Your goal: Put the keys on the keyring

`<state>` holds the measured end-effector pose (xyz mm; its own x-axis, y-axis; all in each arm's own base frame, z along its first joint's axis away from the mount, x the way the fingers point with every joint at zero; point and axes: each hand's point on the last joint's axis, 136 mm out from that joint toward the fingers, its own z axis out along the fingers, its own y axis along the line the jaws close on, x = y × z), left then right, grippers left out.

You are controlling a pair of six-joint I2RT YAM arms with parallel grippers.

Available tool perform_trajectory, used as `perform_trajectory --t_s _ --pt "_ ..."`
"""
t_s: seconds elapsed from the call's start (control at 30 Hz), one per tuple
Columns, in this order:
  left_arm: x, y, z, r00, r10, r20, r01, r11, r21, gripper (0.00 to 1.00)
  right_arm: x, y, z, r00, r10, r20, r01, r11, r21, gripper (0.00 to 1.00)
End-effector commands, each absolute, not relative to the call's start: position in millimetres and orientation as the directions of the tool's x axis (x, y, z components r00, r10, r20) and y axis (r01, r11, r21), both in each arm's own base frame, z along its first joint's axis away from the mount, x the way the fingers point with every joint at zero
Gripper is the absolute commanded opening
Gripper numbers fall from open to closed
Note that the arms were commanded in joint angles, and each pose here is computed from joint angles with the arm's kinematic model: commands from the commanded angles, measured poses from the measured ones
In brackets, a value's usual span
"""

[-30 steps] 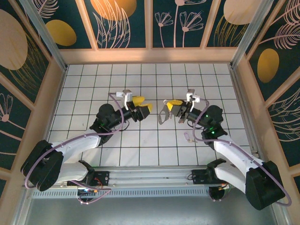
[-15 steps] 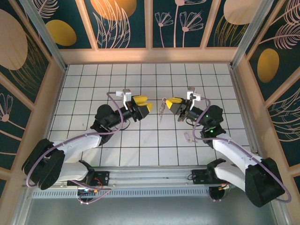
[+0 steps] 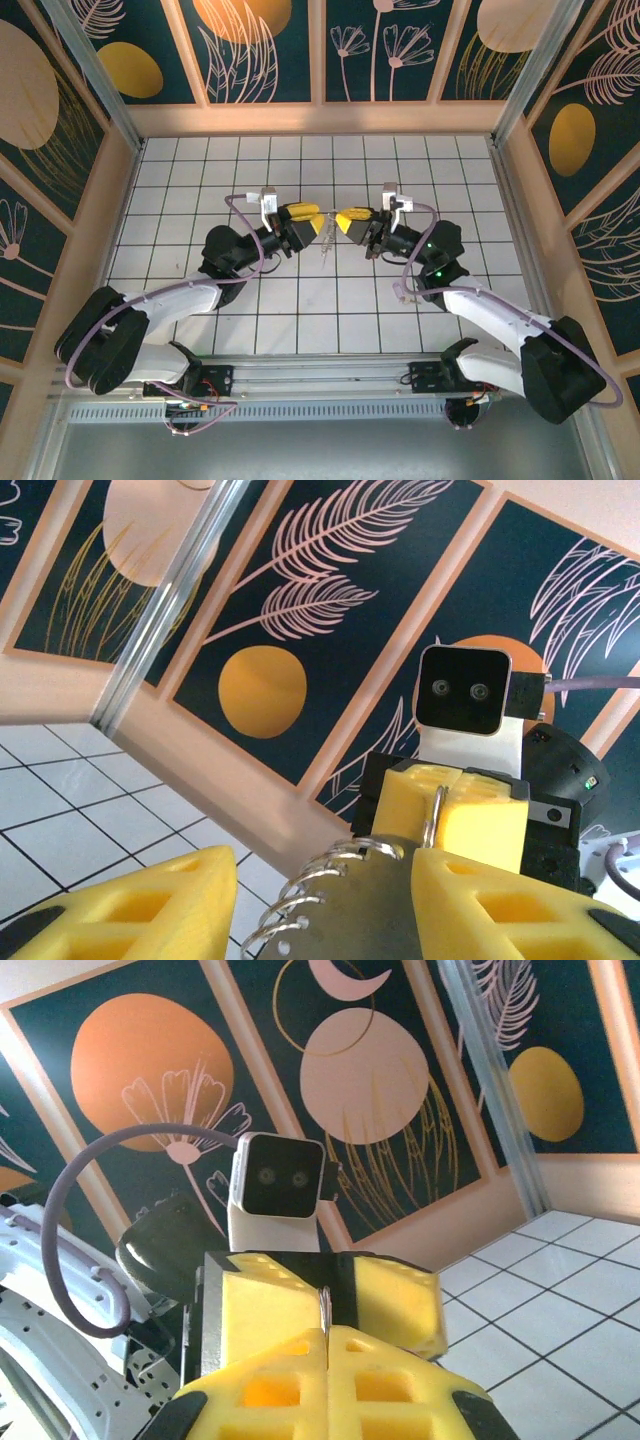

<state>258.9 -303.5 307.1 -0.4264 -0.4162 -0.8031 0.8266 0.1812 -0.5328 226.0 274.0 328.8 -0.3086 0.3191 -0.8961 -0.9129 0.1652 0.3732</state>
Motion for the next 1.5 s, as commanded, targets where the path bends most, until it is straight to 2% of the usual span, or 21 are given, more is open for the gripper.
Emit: perform_trajectory --t_s 0.0,0.5,0.8,0.97,1.1,1.47 --pt "252 -302 328 -0.394 -0.448 -0.802 0.860 0.128 -0.494 0.48 221 278 357 -0.237 0.365 -0.901 -0.943 0.136 0.303 0.00" --pt "252 -302 333 -0.379 -0.464 -0.801 0.868 0.121 -0.481 0.48 219 289 348 -0.263 0.337 -0.904 -0.940 0.120 0.318 0.00" --pt "252 -294 332 -0.366 -0.490 -0.791 0.861 0.145 -0.488 0.67 227 282 348 -0.247 0.353 -0.903 -0.929 0.178 0.324 0.00" --pt "251 -290 330 -0.357 -0.500 -0.789 0.858 0.159 -0.489 0.72 231 277 348 -0.249 0.363 -0.898 -0.921 0.199 0.336 0.00" --pt "250 -292 331 -0.359 -0.489 -0.795 0.863 0.150 -0.482 0.71 227 280 348 -0.254 0.351 -0.901 -0.928 0.175 0.330 0.00" --pt "251 -302 332 -0.375 -0.465 -0.802 0.874 0.112 -0.473 0.63 223 289 346 -0.274 0.318 -0.908 -0.936 0.127 0.327 0.00"
